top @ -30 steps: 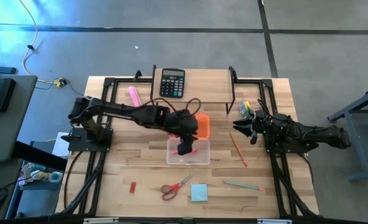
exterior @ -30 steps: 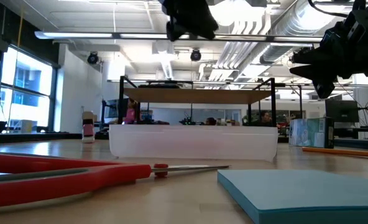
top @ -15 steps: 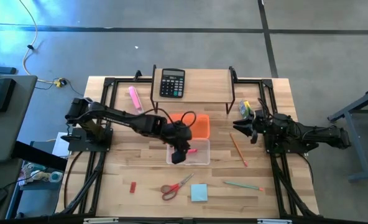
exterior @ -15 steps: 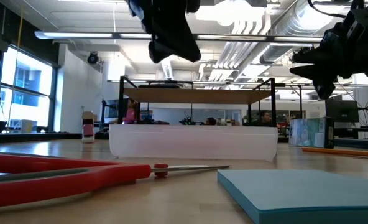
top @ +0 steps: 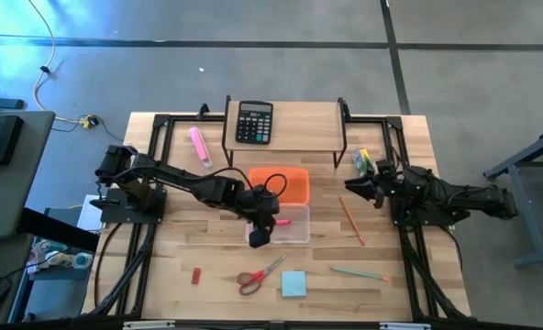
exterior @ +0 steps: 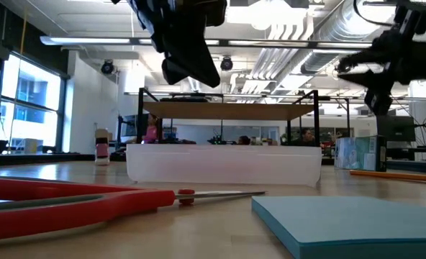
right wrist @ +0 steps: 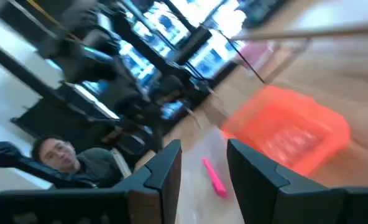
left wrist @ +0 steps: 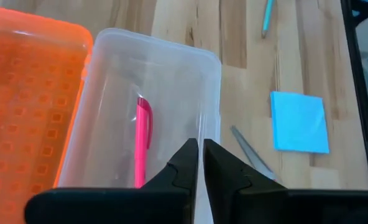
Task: Pack school essentials
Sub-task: Put the orange pencil into the supply box
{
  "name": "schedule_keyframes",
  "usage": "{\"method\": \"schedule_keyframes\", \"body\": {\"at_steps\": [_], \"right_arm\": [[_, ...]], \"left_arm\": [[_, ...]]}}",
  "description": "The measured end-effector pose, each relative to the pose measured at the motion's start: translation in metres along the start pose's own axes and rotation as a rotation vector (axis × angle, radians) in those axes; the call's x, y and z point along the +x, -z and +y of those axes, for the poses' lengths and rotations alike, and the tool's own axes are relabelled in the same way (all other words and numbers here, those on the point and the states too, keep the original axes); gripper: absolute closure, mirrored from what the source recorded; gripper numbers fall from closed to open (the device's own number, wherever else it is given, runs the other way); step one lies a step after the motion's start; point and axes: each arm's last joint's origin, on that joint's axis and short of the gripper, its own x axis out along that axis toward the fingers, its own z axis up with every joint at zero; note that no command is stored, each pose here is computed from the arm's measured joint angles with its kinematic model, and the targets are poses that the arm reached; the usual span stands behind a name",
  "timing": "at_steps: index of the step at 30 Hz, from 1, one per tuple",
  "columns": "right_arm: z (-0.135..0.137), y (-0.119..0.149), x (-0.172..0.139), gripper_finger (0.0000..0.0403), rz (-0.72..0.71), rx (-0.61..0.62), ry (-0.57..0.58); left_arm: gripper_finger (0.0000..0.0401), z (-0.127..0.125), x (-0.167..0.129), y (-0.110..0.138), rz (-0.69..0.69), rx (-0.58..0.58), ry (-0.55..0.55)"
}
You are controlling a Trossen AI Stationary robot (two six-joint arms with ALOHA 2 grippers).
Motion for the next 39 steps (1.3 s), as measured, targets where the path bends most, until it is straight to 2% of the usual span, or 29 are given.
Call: {"method": "schedule_keyframes", "body": {"at_steps": [3, 7, 9, 16, 19, 22, 28, 29, 32, 39], "right_arm": [[0.009, -0.010, -0.003, 0.0281, 0.004, -0.040, -0.010], [0.021, -0.022, -0.012, 0.0281, 0.086, -0.037, 0.062], [0.027, -0.027, -0.019, 0.0281, 0.154, -0.016, 0.120], [0.050, -0.049, -0.041, 0.0281, 0.363, 0.109, 0.269], [0.058, -0.058, -0.042, 0.0281, 0.410, 0.162, 0.321], [0.063, -0.063, -0.038, 0.0281, 0.456, 0.207, 0.384], [0.064, -0.062, -0.024, 0.0281, 0.565, 0.319, 0.448], [0.064, -0.061, -0.022, 0.0281, 0.580, 0.342, 0.466], [0.062, -0.058, -0.017, 0.0281, 0.629, 0.422, 0.506], [0.064, -0.047, -0.005, 0.0281, 0.731, 0.501, 0.571]], "left_arm": [[0.0391, 0.000, 0.000, 0.000, 0.009, 0.035, 0.018], [0.0399, 0.006, 0.000, -0.002, 0.023, 0.056, 0.072], [0.0400, 0.011, -0.001, -0.002, 0.034, 0.064, 0.089], [0.0398, 0.025, -0.008, 0.004, 0.130, 0.084, 0.047], [0.0398, 0.028, -0.015, 0.008, 0.173, 0.102, 0.036], [0.0398, 0.028, -0.023, 0.006, 0.156, 0.131, 0.039], [0.0398, 0.029, -0.044, 0.010, 0.188, 0.166, 0.026], [0.0398, 0.028, -0.046, 0.007, 0.156, 0.179, 0.022], [0.0398, 0.031, -0.054, 0.010, 0.177, 0.185, -0.021], [0.0398, 0.030, -0.069, 0.008, 0.142, 0.181, -0.037]]}}
